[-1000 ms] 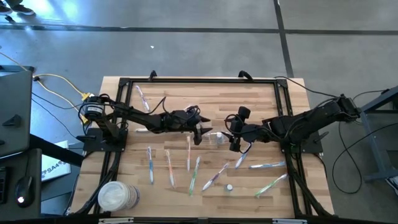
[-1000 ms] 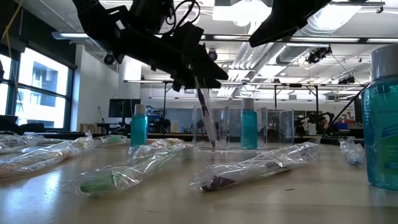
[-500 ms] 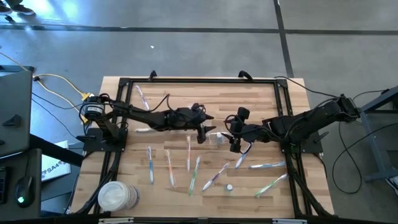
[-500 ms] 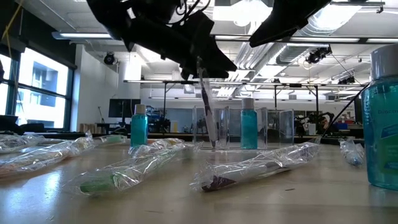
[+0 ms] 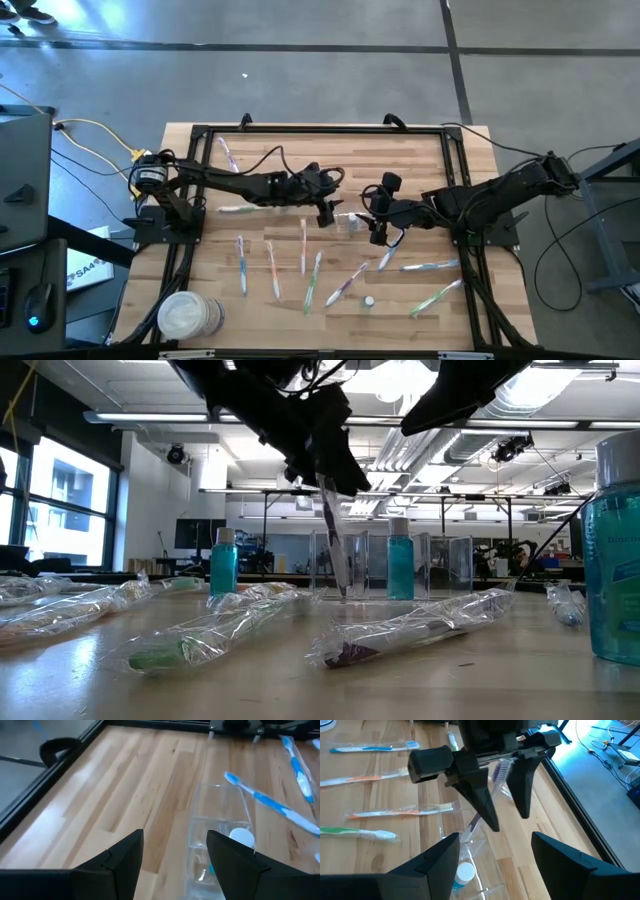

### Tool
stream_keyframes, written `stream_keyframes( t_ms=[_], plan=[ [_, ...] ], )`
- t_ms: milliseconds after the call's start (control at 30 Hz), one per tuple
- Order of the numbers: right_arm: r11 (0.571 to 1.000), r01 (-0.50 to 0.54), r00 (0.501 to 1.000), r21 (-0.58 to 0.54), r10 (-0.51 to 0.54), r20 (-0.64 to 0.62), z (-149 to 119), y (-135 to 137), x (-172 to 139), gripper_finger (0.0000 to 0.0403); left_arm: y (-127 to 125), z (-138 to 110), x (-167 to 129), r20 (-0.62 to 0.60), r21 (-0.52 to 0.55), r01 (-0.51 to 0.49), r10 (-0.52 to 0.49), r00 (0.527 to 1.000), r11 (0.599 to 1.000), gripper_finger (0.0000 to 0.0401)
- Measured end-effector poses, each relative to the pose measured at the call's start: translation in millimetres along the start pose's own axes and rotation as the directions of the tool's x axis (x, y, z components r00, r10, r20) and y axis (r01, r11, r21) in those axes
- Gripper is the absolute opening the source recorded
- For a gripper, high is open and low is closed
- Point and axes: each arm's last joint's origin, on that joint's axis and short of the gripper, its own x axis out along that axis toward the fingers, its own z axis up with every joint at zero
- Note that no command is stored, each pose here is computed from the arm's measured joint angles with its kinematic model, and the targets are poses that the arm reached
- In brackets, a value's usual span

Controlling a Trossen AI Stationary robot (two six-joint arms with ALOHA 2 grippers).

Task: Pick & Place toothbrushing station
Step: Put the top right violet toothbrush into the wire organizer, then put the top blue mouthwash into the wire organizer

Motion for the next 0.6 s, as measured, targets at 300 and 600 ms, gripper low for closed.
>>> stream_keyframes(
  t_ms=[300,600],
  plan=[
    [1.0,0.0,1.0,-0.002,0.0,0.0,0.1,0.0,0.0,0.024,2.6,14.0,-14.7,0.065,0.008,0.003,-0.003,0.998,1.0,0.0216],
    [1.0,0.001,1.0,-0.002,-0.001,-0.003,-0.2,-0.1,-0.1,0.024,10.8,42.0,-55.2,0.18,0.028,-0.013,0.008,0.984,1.0,0.0216]
  ],
)
